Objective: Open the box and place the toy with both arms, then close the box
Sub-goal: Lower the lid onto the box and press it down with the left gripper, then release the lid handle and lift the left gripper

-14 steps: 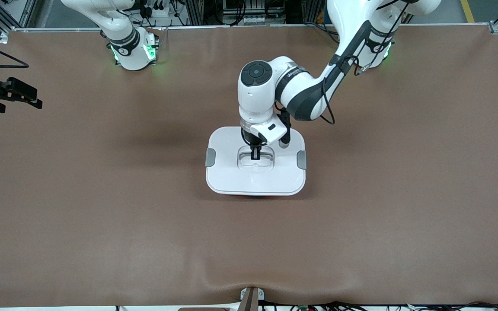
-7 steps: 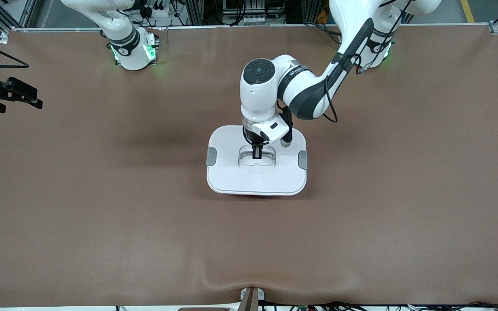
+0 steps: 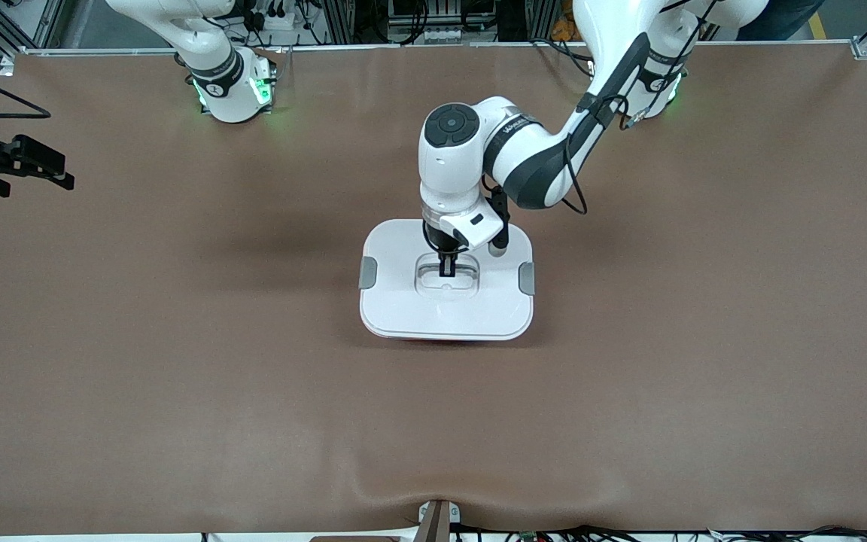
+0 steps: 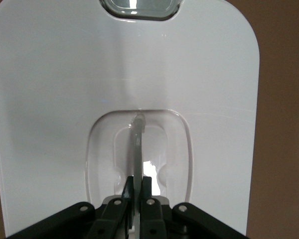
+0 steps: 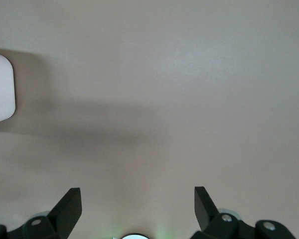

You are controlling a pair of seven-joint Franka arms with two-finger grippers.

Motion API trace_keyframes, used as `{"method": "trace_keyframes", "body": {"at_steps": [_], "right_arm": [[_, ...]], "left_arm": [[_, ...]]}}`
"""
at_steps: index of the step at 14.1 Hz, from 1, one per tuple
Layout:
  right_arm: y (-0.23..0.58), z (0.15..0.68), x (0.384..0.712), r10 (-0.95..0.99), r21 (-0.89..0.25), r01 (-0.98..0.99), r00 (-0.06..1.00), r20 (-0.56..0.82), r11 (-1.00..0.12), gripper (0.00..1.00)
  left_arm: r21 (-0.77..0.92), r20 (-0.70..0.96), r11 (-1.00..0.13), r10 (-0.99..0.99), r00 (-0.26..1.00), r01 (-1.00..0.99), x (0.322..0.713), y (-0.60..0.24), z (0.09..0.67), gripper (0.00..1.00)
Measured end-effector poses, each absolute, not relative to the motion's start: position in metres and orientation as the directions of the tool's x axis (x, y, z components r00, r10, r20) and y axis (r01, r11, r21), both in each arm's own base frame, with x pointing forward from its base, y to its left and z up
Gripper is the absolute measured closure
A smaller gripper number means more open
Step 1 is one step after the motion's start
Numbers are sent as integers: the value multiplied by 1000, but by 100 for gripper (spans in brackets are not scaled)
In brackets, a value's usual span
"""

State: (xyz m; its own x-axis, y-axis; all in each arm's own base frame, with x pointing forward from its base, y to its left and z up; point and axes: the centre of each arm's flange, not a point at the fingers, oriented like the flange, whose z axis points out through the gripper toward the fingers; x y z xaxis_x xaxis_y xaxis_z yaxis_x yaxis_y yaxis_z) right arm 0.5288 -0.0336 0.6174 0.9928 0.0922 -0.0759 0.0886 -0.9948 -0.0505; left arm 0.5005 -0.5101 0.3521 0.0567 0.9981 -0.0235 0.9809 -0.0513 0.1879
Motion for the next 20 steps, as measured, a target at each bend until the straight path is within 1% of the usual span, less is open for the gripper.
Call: {"method": "trace_keyframes", "body": {"at_steps": [13, 14, 15, 18, 20], "right_arm": [[-34, 617, 529, 93, -51, 89, 993, -77, -995, 0], [-34, 617, 529, 93, -51, 89, 993, -77, -995, 0], [-34, 617, 529, 93, -51, 89, 993, -77, -995, 0], [-34, 617, 529, 93, -51, 89, 993, -78, -995, 0], [-34, 617, 529, 93, -51, 89, 993, -78, -995, 0]], "left_arm": [[187, -26, -55, 998, 61, 981, 499, -512, 347, 93], [187, -26, -54, 998, 60, 981, 500, -512, 346, 88], [186, -25, -53, 998, 59, 981, 500, -511, 346, 80], [190, -30, -54, 998, 60, 980, 500, -512, 348, 48], [203, -40, -51, 997, 60, 978, 501, -512, 359, 28]]}}
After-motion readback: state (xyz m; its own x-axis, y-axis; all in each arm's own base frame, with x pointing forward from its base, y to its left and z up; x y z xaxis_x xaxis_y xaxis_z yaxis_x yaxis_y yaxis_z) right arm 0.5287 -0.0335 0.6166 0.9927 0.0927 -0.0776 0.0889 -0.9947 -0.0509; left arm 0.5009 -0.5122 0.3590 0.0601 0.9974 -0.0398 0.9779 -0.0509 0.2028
